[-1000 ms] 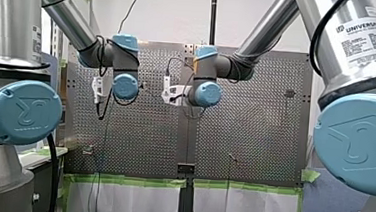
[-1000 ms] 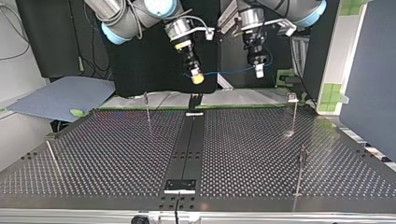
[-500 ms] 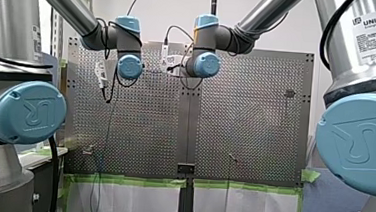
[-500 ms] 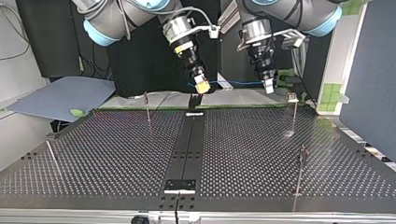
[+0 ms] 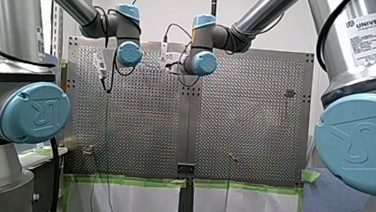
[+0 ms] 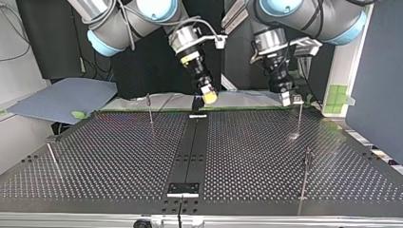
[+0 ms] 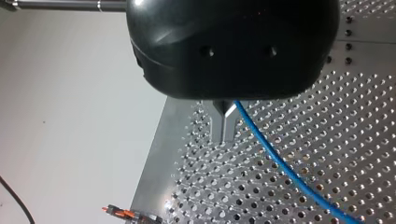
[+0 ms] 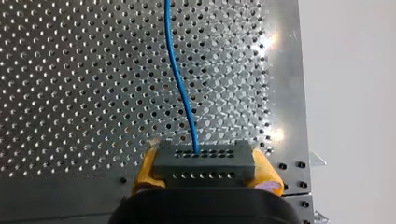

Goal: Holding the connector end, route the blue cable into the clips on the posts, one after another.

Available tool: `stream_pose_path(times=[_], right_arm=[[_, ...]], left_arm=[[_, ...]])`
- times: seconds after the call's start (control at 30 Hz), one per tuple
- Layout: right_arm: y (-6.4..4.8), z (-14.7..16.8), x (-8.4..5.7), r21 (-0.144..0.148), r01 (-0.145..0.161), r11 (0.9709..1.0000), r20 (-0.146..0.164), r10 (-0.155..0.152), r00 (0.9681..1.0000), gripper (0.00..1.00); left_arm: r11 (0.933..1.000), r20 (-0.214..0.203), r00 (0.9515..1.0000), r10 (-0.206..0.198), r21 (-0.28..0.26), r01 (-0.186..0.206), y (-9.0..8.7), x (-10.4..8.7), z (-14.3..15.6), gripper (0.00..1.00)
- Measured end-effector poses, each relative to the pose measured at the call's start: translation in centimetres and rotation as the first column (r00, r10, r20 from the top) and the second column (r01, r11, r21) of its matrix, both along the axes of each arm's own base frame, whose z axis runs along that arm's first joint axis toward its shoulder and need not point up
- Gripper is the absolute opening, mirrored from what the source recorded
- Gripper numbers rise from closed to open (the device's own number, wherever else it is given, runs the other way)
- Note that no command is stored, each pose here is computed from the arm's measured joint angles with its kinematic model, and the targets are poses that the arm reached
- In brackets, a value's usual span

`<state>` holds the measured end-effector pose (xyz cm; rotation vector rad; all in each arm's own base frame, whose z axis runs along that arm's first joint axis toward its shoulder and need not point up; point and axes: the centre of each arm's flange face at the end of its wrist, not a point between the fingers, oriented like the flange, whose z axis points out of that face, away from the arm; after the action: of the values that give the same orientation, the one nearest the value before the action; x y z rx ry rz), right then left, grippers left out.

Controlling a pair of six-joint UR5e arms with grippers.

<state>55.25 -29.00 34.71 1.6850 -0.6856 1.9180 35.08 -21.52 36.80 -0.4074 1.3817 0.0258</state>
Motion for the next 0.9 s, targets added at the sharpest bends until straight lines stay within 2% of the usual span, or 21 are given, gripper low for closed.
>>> stream_pose_path(times=[0.2, 0.4, 0.53, 0.7, 0.9], right_arm=[[-0.3, 1.8, 0.9, -0.008, -0.023, 0.9997, 0.029, 0.023, 0.9993, 0.00], [-0.3, 4.1, 1.9, -0.012, -0.060, 0.9981, 0.061, 0.061, 0.9962, 0.00], [-0.6, 4.9, 2.2, -0.012, -0.068, 0.9976, 0.077, 0.069, 0.9946, 0.00], [-1.1, 4.7, 2.5, -0.006, -0.068, 0.9977, 0.077, 0.068, 0.9947, 0.00], [-1.9, 3.4, 3.3, 0.017, -0.069, 0.9975, 0.069, 0.067, 0.9953, 0.00]], left_arm=[[0.9999, -0.039, 0.9992, 0.001, 0.015, -0.001, 0.4, 0.1, 0.2, 0.00], [0.9992, -0.054, 0.9980, 0.033, 0.022, -0.032, 1.8, 0.7, 1.4, 0.00], [0.9984, -0.068, 0.9964, 0.051, 0.027, -0.049, 2.5, 1.3, 2.3, 0.00], [0.9977, -0.057, 0.9963, 0.065, 0.025, -0.064, 3.1, 2.2, 4.0, 0.00], [0.9985, -0.029, 0.9982, 0.053, 0.019, -0.052, 3.5, 3.4, 6.2, 0.00]])
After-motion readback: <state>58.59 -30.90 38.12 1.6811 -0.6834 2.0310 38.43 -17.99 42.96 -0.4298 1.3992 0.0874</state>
